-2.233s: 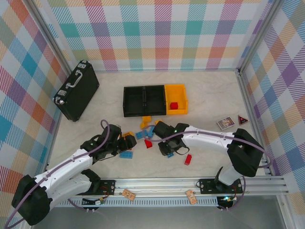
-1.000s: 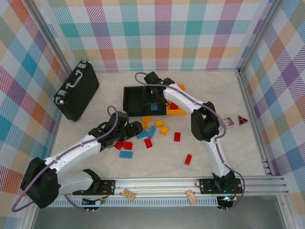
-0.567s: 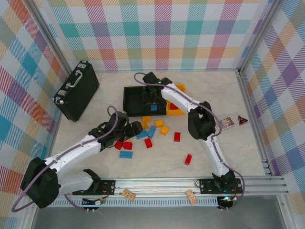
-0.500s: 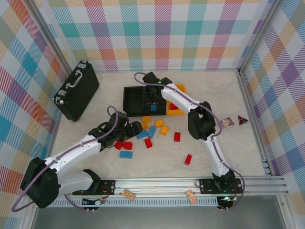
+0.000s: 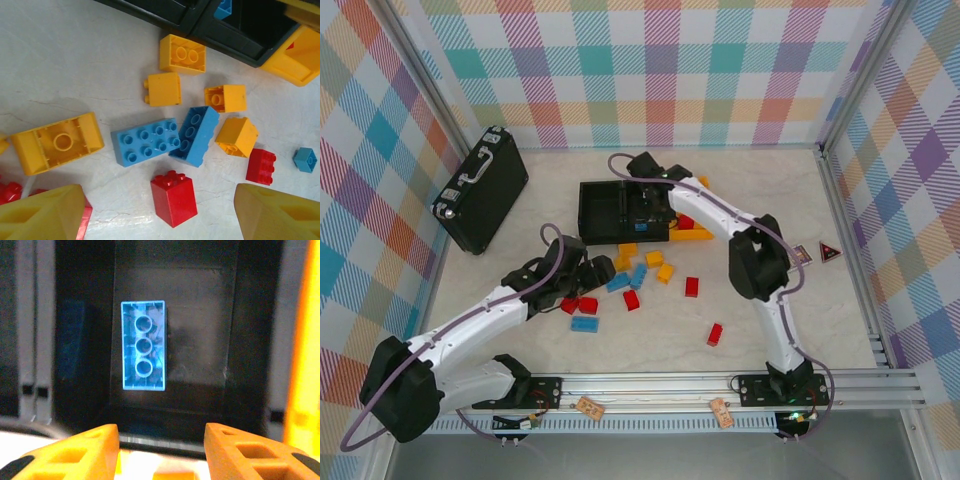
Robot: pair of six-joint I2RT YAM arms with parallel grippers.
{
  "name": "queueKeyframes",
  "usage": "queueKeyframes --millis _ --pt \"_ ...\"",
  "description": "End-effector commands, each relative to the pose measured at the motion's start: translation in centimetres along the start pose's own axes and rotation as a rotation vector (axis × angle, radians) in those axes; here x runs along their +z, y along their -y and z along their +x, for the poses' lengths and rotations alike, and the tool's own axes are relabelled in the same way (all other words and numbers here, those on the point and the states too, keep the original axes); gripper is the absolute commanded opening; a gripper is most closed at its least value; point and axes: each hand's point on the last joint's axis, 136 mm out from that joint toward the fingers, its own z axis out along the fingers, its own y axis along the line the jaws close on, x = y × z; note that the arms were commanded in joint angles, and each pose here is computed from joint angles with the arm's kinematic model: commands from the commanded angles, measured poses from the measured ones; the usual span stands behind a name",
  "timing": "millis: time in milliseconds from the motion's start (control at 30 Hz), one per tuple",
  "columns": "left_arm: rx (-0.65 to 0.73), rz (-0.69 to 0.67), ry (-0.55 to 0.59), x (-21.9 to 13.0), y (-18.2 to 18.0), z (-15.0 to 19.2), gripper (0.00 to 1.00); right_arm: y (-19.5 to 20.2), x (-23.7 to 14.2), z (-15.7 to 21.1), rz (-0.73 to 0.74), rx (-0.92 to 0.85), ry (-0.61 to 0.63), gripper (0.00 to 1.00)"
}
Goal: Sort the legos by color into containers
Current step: Place the lego in the container, then pick up the lego from the middle-left of the table.
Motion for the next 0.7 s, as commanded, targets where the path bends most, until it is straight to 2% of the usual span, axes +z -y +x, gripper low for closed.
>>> queueKeyframes --millis 0,133,300,533,667 --pt "0.01 -0.08 -0.007 -0.5 -1.9 0.6 0.78 -0.7 -4.3 -0.5 -0.061 -0.015 0.083 0.49" --pt "0.015 -0.159 -0.011 -1.0 -3.3 0.7 0.78 -0.4 -5.7 1.7 -0.101 -0.018 0.084 0.5" --pt "-0.033 -0.331 0.01 -1.8 -6.6 0.1 0.79 0.4 -7.5 5.4 -0.152 -0.015 0.069 0.52" --pt "-0.225 -0.398 0.061 -0.7 -9.8 -1.3 0.83 1.2 -9.3 11.2 -0.216 -0.004 0.038 0.55" --pt "-0.279 -0.417 0.075 0.5 -10.6 -2.2 0.85 1.3 -9.6 13.9 -0.239 0.011 0.006 0.56"
